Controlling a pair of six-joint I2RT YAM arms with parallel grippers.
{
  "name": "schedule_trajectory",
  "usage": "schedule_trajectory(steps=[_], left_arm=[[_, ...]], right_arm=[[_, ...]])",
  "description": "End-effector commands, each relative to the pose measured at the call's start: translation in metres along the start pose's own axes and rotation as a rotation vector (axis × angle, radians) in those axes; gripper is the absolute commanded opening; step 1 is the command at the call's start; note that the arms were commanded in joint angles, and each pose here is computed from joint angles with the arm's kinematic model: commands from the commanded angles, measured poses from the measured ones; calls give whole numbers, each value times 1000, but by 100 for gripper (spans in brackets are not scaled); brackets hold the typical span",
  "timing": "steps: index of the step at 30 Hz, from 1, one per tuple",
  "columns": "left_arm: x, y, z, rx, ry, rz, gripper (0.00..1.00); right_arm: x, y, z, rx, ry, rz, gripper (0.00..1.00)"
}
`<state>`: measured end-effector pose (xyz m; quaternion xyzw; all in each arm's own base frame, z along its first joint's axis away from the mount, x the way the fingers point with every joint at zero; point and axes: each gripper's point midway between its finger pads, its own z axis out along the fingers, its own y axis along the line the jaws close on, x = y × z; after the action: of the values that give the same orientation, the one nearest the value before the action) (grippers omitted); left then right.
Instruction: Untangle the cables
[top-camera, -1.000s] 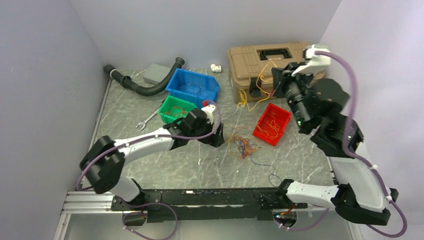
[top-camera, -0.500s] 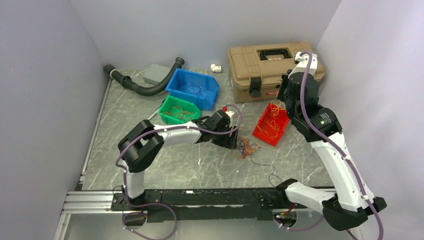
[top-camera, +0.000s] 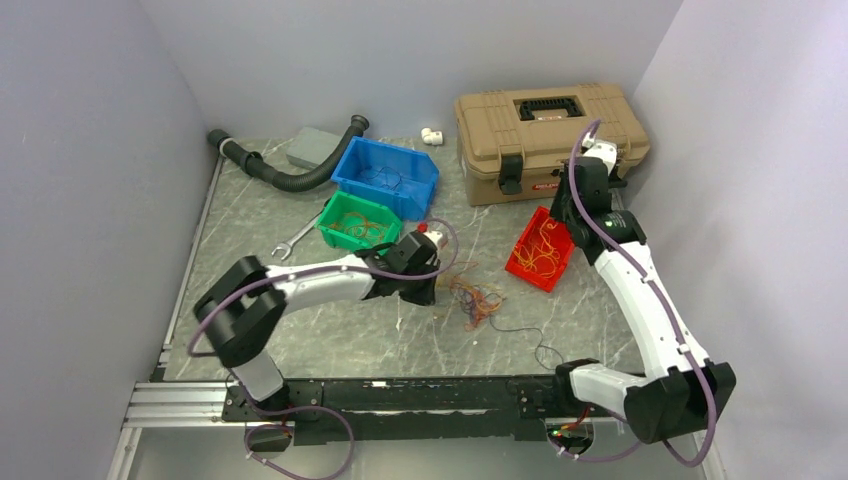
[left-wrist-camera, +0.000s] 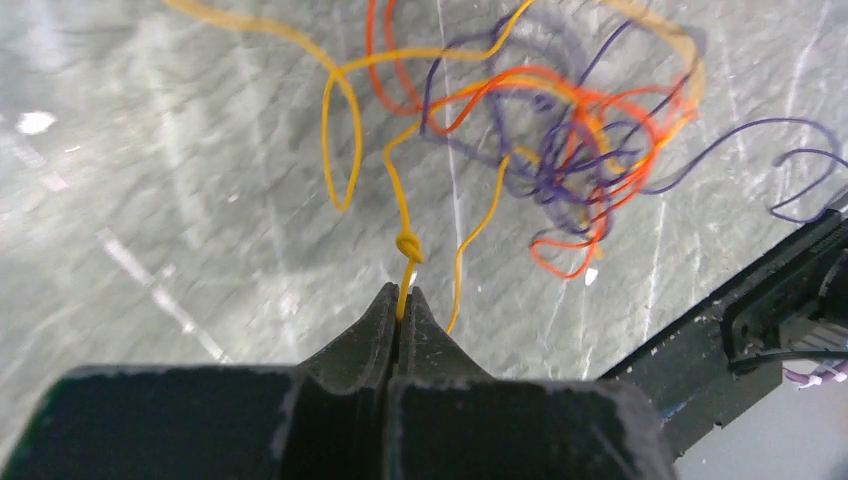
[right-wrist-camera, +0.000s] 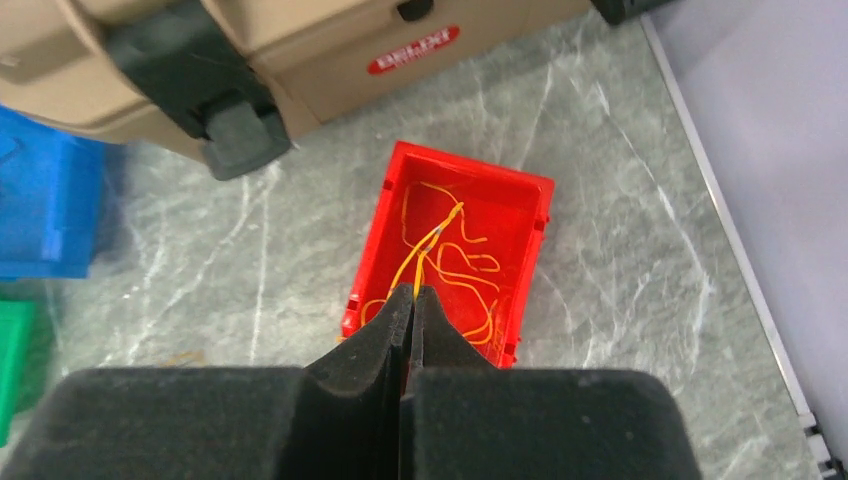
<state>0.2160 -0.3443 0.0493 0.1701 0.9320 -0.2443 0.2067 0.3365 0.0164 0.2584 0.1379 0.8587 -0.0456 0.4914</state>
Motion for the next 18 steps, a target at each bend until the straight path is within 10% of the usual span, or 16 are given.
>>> schedule_trajectory(steps=[1,15,18], left_arm=[[-20,13,-47,-86,-118,46,0],[-37,14,-118,-83,-201,114,0],[-37,13,-122,-77,-202,128,0]], right_arm=[[7,0,19,6,-8,76,0],[127,-11,112,60,286,218,0],[128,-10,119,55,305,194,15]])
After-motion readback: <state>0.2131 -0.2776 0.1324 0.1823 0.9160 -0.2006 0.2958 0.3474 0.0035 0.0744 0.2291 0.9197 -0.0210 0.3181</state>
